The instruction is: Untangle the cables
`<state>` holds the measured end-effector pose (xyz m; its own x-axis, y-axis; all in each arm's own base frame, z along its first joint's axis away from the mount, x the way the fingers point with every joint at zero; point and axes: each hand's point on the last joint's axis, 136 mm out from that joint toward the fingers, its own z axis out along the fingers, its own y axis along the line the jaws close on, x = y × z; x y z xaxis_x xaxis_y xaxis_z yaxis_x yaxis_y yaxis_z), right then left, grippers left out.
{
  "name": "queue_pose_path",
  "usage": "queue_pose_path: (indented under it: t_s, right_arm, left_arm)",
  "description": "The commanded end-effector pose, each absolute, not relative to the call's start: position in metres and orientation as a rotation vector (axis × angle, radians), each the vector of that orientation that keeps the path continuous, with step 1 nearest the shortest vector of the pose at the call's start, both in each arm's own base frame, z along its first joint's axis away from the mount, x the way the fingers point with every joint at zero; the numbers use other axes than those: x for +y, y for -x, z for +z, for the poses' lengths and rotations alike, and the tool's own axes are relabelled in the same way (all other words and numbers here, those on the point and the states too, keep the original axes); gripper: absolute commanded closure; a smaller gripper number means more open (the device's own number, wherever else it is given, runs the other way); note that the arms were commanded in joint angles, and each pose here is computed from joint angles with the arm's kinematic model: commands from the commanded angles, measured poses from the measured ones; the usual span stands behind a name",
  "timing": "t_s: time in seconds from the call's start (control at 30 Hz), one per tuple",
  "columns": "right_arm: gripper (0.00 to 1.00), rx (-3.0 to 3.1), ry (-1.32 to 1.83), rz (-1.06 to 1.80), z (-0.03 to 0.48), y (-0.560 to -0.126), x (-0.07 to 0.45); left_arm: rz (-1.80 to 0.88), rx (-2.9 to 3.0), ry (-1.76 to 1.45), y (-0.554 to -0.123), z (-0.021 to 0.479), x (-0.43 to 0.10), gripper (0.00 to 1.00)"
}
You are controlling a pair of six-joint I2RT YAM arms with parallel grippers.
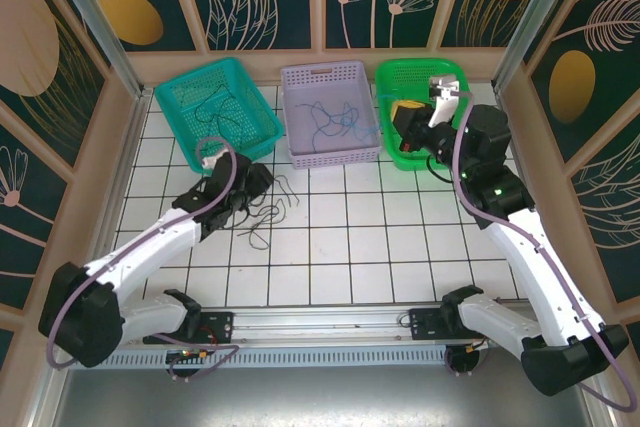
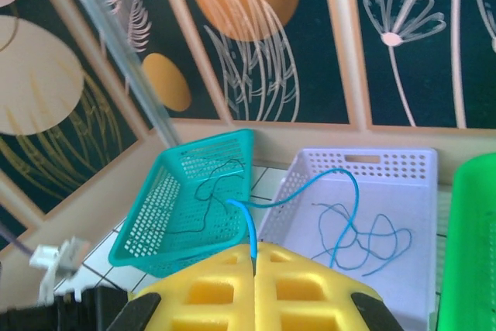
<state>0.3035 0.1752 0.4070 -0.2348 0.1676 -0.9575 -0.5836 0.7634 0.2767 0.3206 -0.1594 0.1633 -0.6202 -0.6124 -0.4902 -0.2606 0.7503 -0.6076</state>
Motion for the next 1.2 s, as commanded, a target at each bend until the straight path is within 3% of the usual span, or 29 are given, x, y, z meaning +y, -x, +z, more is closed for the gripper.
queue_pose_path:
  t_s: [0.0, 0.27, 0.37, 0.53, 0.67, 0.97, 1.17]
  right_arm:
    - [1.0, 1.567, 0.456, 0.771, 0.425, -0.293, 0.188]
    - [1.0, 1.571, 0.53, 0.888, 0.41, -0.285, 0.204]
    - [1.0, 1.586, 0.577, 0.923, 0.401, -0.281, 0.211]
    - [1.0, 1.604, 0.684, 1.04, 0.389, -0.27, 0.227]
    - [1.0, 1.625, 0.768, 1.127, 0.379, -0.265, 0.238]
    - [1.0, 1.656, 0.832, 1.191, 0.366, -0.268, 0.248]
    - [1.0, 1.655, 0.841, 1.227, 0.364, -0.271, 0.252]
  left_arm:
    - [-0.763, 2.177, 0.639, -0.321, 0.203, -0.171, 0.4]
    - [-1.031, 2.067, 0.573, -0.325, 0.26, -0.203, 0.41]
    - [-1.161, 2.013, 0.504, -0.328, 0.283, -0.222, 0.47]
    - [-1.271, 1.976, 0.347, -0.329, 0.304, -0.252, 0.66]
    - [-1.31, 1.991, 0.222, -0.329, 0.299, -0.273, 0.72]
    - [-1.383, 1.912, 0.025, -0.326, 0.314, -0.3, 0.63]
    - [-1.435, 1.955, -0.071, -0.314, 0.295, -0.334, 0.55]
